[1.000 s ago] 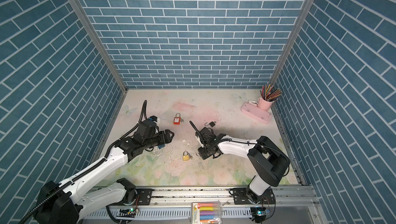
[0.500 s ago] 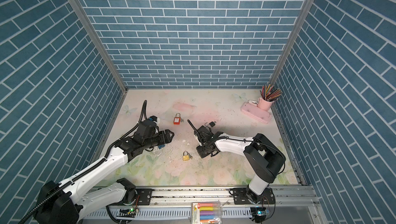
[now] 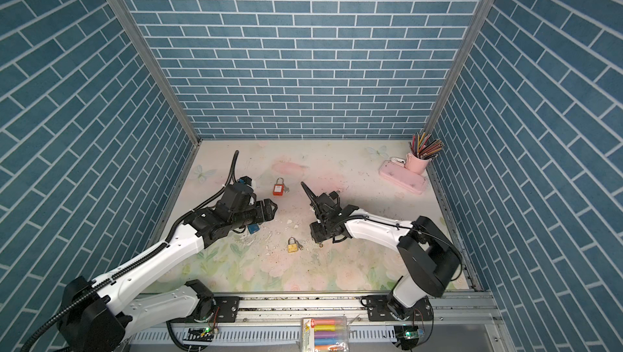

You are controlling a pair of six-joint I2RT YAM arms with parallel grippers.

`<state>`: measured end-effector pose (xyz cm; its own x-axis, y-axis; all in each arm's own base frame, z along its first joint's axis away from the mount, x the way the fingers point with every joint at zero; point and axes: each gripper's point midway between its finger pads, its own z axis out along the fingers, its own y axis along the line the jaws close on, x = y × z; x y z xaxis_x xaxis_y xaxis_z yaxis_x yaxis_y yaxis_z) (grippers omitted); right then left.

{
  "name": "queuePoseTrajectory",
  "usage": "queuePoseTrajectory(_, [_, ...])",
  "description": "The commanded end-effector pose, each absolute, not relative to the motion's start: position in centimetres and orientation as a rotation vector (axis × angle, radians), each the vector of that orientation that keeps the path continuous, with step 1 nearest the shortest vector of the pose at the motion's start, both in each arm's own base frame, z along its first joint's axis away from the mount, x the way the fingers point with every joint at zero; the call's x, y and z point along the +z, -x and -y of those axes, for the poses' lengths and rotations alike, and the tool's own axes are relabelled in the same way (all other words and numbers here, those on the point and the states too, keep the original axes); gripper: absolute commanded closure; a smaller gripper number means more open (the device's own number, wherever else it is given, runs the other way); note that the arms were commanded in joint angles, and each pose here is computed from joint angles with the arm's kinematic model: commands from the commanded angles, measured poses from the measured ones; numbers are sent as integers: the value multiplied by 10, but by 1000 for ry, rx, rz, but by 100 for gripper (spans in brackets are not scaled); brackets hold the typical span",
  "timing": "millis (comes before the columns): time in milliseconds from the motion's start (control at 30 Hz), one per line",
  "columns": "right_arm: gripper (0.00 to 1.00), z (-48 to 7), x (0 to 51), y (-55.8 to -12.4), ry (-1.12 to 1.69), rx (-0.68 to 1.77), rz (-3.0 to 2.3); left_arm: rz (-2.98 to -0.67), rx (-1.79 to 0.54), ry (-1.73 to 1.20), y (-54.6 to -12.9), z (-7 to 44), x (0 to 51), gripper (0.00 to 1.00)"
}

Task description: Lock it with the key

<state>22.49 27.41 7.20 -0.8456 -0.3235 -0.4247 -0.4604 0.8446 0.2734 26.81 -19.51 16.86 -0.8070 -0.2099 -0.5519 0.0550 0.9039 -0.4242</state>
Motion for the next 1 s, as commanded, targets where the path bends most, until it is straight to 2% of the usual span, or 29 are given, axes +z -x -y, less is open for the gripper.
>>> queuePoseTrajectory(0, [49, -241, 96, -244, 318, 498, -2600, -2500, -461, 145, -259, 203, 167, 18])
queuePoseTrajectory(167, [51, -166, 99, -255, -48, 397, -2562, -2585, -443, 167, -235, 248, 153, 21])
queuePoseTrajectory(333, [51, -125, 104, -253, -184, 349, -2434, -2658, -422, 318, -212, 284, 128, 25])
queuePoseTrajectory(633, [50, -116, 89, -235, -191, 383, -2420, -2777, -358, 429, -187, 343, 85, 30])
queuePoseTrajectory(967, [50, -112, 94, -233, -185, 399, -2373, -2869, -259, 470, -181, 363, 46, 34])
